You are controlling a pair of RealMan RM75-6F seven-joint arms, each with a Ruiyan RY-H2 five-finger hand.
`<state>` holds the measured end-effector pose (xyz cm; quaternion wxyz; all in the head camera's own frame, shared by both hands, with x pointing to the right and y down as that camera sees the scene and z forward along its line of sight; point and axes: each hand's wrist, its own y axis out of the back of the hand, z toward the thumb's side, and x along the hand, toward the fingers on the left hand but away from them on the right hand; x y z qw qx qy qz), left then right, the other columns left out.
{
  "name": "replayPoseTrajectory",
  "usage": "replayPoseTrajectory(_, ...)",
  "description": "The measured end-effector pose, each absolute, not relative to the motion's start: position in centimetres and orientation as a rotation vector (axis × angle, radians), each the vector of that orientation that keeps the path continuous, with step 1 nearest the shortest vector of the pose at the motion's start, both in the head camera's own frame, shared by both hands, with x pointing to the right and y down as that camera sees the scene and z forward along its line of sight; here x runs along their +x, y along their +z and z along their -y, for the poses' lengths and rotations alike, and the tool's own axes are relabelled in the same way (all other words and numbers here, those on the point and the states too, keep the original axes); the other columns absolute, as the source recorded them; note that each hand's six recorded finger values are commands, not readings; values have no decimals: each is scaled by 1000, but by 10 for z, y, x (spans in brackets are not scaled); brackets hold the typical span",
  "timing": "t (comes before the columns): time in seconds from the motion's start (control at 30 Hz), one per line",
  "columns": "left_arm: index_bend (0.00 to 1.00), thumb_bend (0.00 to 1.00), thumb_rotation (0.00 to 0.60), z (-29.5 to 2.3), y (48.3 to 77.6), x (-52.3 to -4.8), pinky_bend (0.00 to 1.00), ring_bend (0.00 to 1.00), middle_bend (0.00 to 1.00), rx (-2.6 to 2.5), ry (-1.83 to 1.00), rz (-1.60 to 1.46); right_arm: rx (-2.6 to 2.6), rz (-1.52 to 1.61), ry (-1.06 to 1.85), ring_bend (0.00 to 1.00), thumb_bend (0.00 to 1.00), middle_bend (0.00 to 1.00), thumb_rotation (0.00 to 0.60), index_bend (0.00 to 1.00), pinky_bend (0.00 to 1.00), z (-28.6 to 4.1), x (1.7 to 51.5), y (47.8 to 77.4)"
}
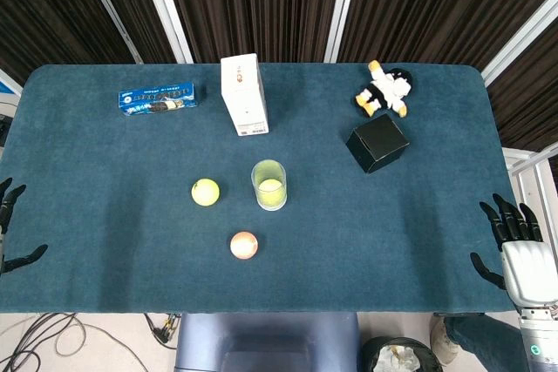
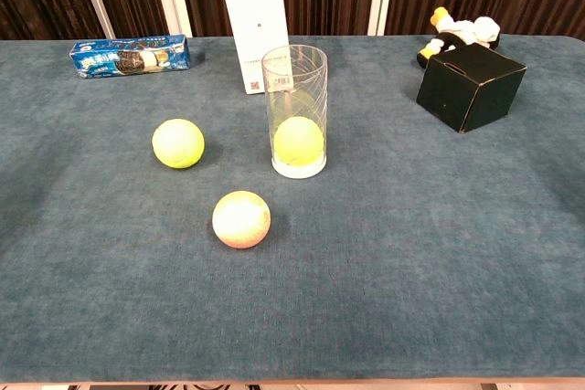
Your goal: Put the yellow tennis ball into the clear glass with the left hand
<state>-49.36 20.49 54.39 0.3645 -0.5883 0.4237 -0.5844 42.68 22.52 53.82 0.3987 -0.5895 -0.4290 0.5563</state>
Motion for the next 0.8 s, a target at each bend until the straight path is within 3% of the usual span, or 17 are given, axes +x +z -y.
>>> replayPoseTrajectory(0.37,106,70,600,-145,571,-442,0,0,5,-1706,-1451,-839,-1488,1083,1413,107,352,35,600,132,54,-225,426,539)
replayPoseTrajectory(0.6,106,70,600,-106,609,-386,0,0,6,-1830,-1451,-609,-1481,1080,1420,107,352,35,600,132,54,-225,427,540)
replayPoseTrajectory(0.8,112,70,600,-95,644,-338,35,2,21,-1831,-1407,-468,-1470,1086,1425,107,351,35,600,133,63,-224,428,538)
